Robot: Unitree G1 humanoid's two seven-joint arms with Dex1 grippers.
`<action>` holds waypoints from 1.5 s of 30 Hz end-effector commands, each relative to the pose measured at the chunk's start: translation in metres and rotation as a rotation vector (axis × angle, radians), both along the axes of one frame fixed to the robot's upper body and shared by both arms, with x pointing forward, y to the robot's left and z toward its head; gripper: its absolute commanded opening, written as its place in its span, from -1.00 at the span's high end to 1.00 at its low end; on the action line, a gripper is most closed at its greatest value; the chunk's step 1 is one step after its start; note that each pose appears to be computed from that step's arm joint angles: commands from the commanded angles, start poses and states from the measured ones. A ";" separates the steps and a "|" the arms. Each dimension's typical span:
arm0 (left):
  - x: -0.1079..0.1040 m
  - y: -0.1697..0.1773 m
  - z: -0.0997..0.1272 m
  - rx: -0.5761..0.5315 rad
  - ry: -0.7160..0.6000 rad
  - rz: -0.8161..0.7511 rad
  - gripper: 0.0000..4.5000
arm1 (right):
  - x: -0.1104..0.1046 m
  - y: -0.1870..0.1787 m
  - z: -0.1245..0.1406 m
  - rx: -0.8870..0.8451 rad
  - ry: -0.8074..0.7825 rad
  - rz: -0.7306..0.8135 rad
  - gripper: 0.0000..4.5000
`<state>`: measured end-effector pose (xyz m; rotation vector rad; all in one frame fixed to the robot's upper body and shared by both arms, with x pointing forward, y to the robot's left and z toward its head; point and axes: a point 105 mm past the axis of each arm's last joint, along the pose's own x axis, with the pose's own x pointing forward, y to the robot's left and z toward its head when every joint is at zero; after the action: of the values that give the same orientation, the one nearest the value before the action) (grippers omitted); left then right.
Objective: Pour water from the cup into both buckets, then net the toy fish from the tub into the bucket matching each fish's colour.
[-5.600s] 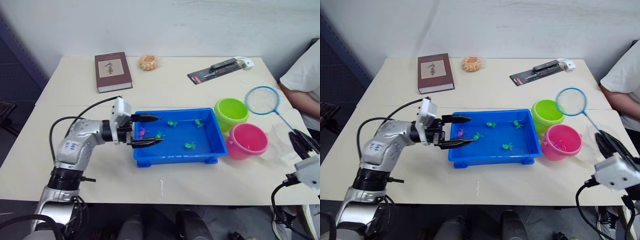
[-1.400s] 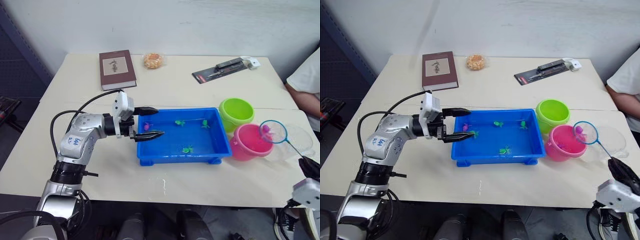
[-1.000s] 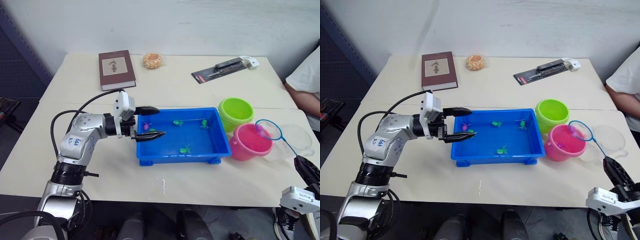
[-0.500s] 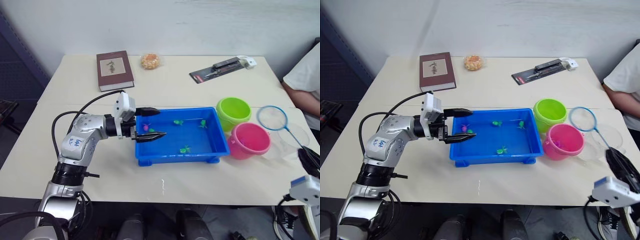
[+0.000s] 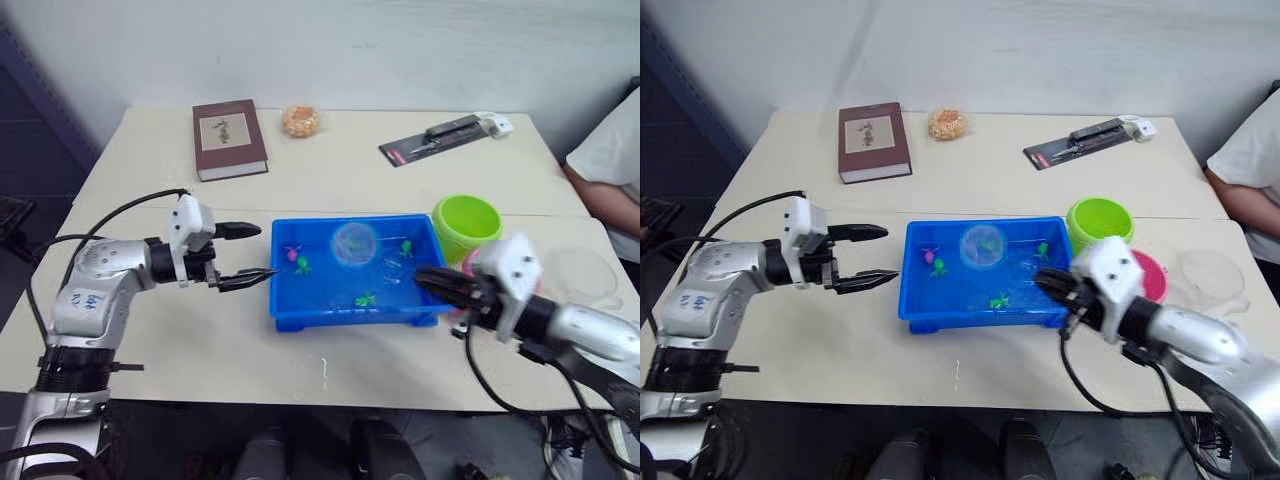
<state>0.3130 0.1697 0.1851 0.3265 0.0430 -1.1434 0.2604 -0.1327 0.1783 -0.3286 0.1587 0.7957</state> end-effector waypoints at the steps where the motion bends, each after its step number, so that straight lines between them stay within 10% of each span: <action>1: -0.008 -0.001 0.011 0.030 -0.043 -0.015 -1.00 | 0.004 0.022 -0.011 -0.027 0.063 0.048 1.00; 17: -0.009 -0.002 0.009 0.035 -0.024 0.011 -1.00 | 0.045 0.061 -0.027 -0.132 0.035 0.008 1.00; 28: -0.007 -0.003 0.007 0.026 -0.020 0.012 -1.00 | 0.061 0.010 -0.015 -0.308 -0.028 -0.195 1.00; 45: -0.007 -0.001 0.005 0.023 -0.013 0.020 -1.00 | 0.048 0.032 -0.002 -0.197 -0.005 -0.063 1.00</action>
<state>0.3070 0.1667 0.1837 0.3453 0.0749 -1.1287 0.3062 -0.1021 0.1709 -0.4884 0.2757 0.7389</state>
